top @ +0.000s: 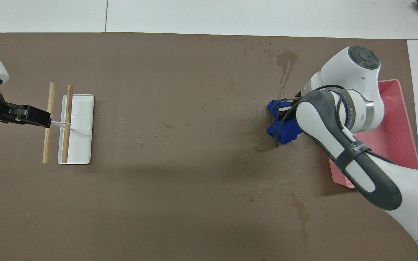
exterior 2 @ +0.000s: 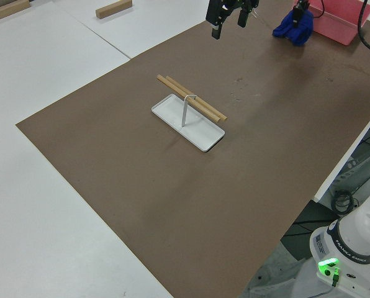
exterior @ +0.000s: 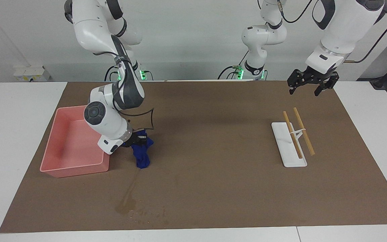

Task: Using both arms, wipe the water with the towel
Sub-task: 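Drop the cloth into the pink bin with the right gripper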

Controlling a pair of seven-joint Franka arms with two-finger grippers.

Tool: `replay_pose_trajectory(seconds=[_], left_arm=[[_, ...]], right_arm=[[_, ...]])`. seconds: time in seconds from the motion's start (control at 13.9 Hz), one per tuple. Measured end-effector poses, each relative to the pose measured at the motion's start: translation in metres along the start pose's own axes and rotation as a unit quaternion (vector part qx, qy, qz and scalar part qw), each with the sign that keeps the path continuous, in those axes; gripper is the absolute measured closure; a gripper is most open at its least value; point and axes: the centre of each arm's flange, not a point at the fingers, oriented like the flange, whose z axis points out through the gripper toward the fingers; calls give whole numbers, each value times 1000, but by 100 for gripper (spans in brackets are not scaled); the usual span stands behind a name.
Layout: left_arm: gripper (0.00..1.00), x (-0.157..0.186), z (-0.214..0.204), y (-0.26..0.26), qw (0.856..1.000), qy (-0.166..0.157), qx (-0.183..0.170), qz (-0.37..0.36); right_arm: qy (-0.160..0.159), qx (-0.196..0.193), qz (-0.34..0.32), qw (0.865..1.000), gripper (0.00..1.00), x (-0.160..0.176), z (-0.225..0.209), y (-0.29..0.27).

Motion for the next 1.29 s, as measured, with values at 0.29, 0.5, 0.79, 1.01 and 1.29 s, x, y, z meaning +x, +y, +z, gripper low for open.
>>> replay_pose_trajectory(seconds=[0.29,0.5,0.79,1.01,1.29], left_arm=[[0,0,0,0,1000,0,0,0],[0,0,0,0,1000,0,0,0],[0,0,0,0,1000,0,0,0],[0,0,0,0,1000,0,0,0],[0,0,0,0,1000,0,0,0]], right_arm=[[-10,-5,24,1000,85,-25,-60,33],[-6,-3,21,1000,85,-31,-79,58],[8,-50,-1,999,85,-40,-107,58],[28,-131,-71,988,85,-57,-148,66],[22,-145,-110,983,85,-76,-174,145]])
